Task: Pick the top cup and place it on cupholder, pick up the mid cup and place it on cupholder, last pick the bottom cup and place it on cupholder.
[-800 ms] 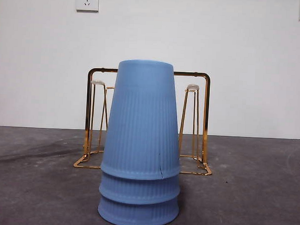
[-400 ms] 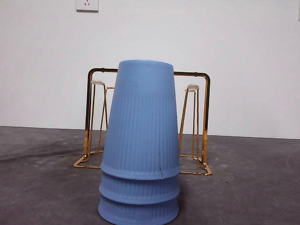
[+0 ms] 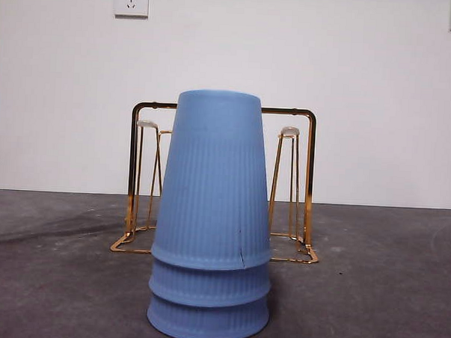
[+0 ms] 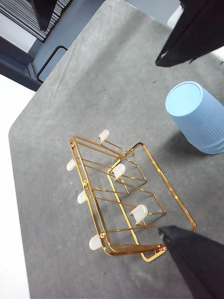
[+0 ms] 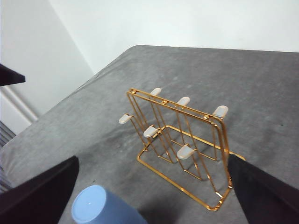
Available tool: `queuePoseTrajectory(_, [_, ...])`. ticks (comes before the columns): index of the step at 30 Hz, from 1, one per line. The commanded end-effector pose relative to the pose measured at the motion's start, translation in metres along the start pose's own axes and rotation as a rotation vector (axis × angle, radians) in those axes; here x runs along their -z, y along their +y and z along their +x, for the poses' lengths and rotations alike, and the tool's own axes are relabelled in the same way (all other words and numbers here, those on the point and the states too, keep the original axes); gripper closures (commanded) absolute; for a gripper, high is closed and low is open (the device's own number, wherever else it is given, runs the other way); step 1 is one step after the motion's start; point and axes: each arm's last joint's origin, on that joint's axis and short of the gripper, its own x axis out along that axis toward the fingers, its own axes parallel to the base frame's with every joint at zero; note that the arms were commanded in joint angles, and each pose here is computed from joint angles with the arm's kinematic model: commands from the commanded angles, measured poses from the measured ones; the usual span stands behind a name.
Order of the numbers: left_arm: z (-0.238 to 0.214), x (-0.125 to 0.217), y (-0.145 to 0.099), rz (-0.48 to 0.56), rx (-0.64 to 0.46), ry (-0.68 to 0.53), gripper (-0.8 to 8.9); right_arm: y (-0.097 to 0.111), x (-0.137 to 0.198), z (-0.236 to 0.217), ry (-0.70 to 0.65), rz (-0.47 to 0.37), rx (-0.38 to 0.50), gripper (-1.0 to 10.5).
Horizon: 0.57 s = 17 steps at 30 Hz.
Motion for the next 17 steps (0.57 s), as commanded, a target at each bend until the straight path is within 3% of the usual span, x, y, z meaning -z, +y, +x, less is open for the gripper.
queuePoseTrajectory(1, [-0.003,-0.006,-0.003,0.018,0.009,-0.022,2.48,0.007,-0.005,0.002,-0.005,-0.025,-0.032,4.3])
queuePoseTrajectory(9, [-0.019,-0.001,-0.015,0.024,0.015,-0.05,2.51,0.032,-0.01,0.024,0.08,-0.057,-0.057,4.3])
queuePoseTrajectory(17, [-0.041,0.006,-0.031,0.065,0.019,-0.097,2.51,0.065,-0.005,0.076,0.279,-0.11,-0.109,4.3])
